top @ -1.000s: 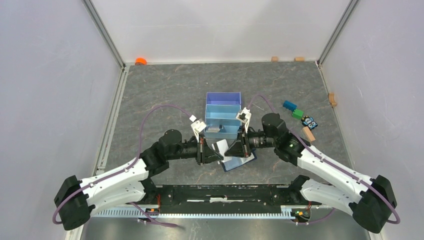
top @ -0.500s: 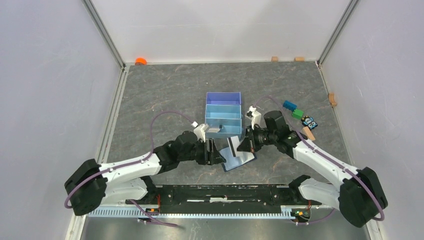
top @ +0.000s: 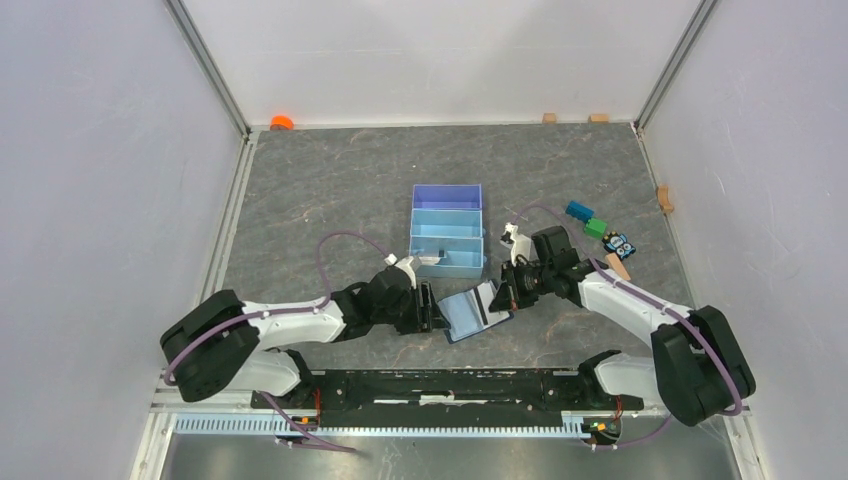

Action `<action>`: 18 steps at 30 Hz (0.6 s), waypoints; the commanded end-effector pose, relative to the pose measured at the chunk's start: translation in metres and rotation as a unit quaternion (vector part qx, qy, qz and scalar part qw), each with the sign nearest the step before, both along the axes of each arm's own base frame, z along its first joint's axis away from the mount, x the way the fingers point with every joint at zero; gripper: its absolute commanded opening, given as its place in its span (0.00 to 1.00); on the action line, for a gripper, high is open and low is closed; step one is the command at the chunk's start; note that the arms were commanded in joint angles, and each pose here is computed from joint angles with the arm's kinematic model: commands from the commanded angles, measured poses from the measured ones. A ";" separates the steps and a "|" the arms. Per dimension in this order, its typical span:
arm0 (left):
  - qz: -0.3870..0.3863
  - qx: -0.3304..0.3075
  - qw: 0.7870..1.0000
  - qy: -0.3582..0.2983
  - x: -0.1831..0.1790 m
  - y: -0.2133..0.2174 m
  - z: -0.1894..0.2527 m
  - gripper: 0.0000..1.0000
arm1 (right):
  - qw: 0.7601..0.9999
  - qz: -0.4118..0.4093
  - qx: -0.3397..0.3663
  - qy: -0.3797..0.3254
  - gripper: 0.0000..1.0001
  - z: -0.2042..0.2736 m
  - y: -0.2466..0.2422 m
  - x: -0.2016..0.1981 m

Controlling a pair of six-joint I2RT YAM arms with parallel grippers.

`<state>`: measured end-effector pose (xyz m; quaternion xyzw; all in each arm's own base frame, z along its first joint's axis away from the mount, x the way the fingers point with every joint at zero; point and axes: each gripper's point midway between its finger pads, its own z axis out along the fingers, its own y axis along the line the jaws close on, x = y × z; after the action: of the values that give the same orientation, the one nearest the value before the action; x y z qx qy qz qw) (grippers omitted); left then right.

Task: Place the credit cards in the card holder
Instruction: Insert the credit card into the card holder.

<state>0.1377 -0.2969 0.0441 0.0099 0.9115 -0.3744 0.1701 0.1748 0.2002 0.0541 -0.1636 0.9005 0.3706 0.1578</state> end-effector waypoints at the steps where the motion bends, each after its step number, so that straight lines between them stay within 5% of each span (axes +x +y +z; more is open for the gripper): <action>1: 0.016 -0.023 1.000 -0.010 0.012 -0.014 0.007 0.63 | 1.000 0.009 0.010 0.000 0.00 -0.003 0.000 0.000; 18: 0.024 0.021 0.999 -0.014 0.018 -0.007 -0.019 0.53 | 0.997 -0.018 0.071 0.037 0.00 -0.003 0.005 0.005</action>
<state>0.1457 -0.3042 0.0289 0.0030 0.9129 -0.3698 0.1730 0.1714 0.1997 0.0428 -0.1248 0.8927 0.4136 0.1284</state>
